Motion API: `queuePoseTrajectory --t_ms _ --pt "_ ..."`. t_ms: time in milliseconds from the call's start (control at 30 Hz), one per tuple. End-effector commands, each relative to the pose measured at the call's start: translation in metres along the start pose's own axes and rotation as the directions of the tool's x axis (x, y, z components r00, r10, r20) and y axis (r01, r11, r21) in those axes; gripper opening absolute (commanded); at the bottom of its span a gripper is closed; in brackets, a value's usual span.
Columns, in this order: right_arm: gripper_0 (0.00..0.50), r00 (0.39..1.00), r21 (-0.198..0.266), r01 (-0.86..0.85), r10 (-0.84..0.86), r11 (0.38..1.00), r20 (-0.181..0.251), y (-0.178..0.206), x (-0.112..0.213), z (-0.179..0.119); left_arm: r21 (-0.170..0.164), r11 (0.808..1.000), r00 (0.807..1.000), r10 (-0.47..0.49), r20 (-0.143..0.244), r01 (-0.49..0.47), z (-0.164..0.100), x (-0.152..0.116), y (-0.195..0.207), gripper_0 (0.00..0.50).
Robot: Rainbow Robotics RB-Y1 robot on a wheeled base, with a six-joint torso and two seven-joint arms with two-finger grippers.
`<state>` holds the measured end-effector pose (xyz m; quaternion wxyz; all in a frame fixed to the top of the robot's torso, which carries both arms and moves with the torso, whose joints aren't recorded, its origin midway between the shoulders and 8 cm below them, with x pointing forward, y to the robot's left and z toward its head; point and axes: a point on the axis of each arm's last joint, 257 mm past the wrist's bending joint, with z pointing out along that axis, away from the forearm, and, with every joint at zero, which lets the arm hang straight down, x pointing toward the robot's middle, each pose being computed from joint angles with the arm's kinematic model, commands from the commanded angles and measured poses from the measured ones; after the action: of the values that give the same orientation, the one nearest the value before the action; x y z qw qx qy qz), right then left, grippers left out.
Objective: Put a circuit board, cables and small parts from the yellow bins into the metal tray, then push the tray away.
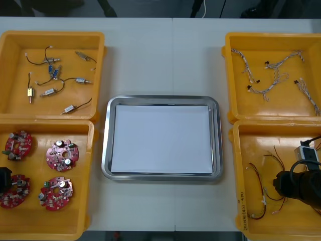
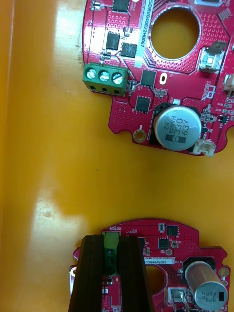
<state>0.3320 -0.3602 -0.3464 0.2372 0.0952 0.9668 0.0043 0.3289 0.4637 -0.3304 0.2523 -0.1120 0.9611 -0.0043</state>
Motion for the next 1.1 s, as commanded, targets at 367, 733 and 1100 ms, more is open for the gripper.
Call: queuePoseTrajectory --t_ms 367,733,1100 --pt "0.0 1.0 -0.015 -0.011 0.011 1.0 -0.006 0.005 0.013 0.003 -0.039 0.999 1.0 0.016 0.001 -0.016 -0.008 -0.01 0.014 0.0" --pt "0.0 1.0 -0.019 -0.009 0.009 1.0 0.026 0.006 0.002 -0.004 -0.058 0.997 0.998 0.046 -0.033 -0.048 -0.042 -0.034 0.009 0.0" --pt "0.0 0.998 0.024 0.001 -0.003 1.0 0.069 -0.006 -0.033 -0.065 -0.054 0.995 0.995 0.075 -0.061 -0.079 -0.077 -0.054 -0.015 0.0"
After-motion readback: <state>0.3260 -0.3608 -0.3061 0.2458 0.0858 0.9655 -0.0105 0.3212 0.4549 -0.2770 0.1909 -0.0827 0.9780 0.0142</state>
